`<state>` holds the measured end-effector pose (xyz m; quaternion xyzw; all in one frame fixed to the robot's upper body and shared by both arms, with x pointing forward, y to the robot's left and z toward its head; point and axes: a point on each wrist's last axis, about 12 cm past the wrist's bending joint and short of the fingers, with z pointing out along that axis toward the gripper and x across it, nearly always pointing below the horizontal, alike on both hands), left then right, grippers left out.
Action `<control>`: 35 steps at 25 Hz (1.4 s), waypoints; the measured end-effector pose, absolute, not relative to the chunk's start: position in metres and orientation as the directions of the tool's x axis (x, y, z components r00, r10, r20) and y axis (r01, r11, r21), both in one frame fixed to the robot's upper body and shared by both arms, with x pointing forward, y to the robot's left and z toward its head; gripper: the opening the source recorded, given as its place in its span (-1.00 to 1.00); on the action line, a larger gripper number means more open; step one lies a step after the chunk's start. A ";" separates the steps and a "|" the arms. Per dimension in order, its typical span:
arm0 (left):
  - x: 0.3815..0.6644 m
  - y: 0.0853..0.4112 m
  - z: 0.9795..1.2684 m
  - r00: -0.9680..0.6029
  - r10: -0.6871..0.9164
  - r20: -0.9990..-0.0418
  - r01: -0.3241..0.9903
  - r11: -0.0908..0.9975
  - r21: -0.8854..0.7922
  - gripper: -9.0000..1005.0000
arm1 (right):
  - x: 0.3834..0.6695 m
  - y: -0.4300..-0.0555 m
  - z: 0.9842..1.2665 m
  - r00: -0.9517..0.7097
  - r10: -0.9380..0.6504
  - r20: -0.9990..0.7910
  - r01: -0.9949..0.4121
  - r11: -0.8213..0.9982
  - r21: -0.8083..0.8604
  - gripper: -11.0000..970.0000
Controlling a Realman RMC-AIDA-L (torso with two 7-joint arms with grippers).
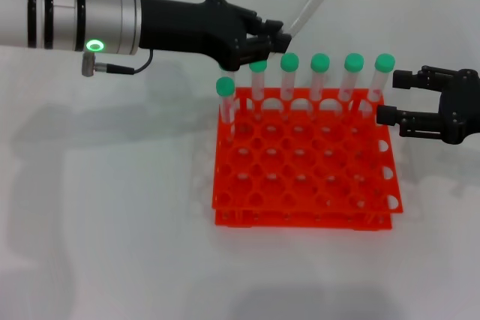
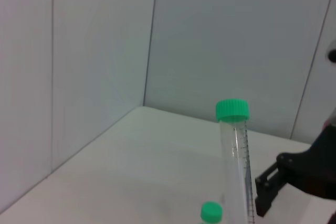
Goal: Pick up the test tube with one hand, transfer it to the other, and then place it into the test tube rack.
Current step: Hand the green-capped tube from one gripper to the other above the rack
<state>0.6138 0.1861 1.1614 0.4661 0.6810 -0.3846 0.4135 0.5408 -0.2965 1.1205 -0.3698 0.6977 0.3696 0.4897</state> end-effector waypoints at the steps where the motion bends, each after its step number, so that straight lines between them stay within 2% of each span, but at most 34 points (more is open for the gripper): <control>1: 0.613 0.187 1.161 -0.223 0.319 -0.921 0.954 0.268 -0.138 -0.63 | 0.541 -0.297 1.120 -0.247 -0.153 -0.957 -0.878 0.454 0.154 0.59; 14: 0.605 0.202 1.148 -0.185 0.331 -0.925 0.957 0.273 -0.094 -0.63 | 0.543 -0.298 1.126 -0.227 -0.131 -0.965 -0.874 0.465 0.143 0.59; 35: 0.593 0.208 1.137 -0.103 0.319 -0.942 0.978 0.205 -0.037 -0.63 | 0.549 -0.299 1.139 -0.180 -0.079 -0.980 -0.873 0.472 0.122 0.58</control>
